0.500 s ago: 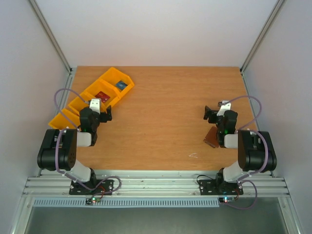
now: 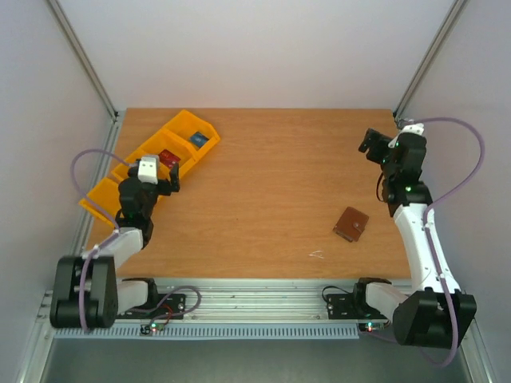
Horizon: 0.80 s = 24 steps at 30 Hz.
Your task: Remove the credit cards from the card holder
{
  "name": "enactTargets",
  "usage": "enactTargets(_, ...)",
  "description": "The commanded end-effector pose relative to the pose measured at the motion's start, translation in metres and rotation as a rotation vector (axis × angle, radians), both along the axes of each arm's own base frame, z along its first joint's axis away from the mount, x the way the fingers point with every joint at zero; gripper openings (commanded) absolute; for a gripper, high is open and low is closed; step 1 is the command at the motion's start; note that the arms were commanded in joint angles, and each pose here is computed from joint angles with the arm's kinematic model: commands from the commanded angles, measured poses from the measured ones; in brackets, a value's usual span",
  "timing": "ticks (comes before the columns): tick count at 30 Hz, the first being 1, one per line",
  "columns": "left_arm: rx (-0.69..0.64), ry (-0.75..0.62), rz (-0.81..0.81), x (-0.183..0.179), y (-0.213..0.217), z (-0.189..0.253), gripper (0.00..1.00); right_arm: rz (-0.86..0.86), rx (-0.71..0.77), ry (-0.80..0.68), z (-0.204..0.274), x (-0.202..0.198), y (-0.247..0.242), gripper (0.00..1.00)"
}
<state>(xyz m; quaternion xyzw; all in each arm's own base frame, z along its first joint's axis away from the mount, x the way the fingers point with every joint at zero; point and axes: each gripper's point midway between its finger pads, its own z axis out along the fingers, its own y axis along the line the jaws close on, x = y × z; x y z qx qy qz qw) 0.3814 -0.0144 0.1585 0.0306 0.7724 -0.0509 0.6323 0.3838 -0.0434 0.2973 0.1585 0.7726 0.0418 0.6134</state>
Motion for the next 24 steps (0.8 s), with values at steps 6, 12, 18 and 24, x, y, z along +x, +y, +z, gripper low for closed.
enactTargets(6, -0.121, -0.072, -0.104, -0.018, -0.021, 0.127, 0.99, -0.333, 0.219, 0.783, -0.103, -0.105, -0.019, 0.98)
enactTargets(12, -0.36, -0.003, -0.126, -0.02, -0.031, 0.15, 0.99, -0.348, 0.275, 1.029, -0.169, -0.153, 0.008, 0.99)
enactTargets(18, -0.479, 0.061, -0.131, -0.013, -0.037, 0.146, 1.0, -0.315, 0.296, 1.184, -0.219, -0.166, 0.035, 0.98)
enactTargets(24, -0.462, 0.071, -0.145, -0.014, -0.042, 0.14, 0.99, -0.283, 0.309, 1.253, -0.249, -0.153, 0.052, 0.99)
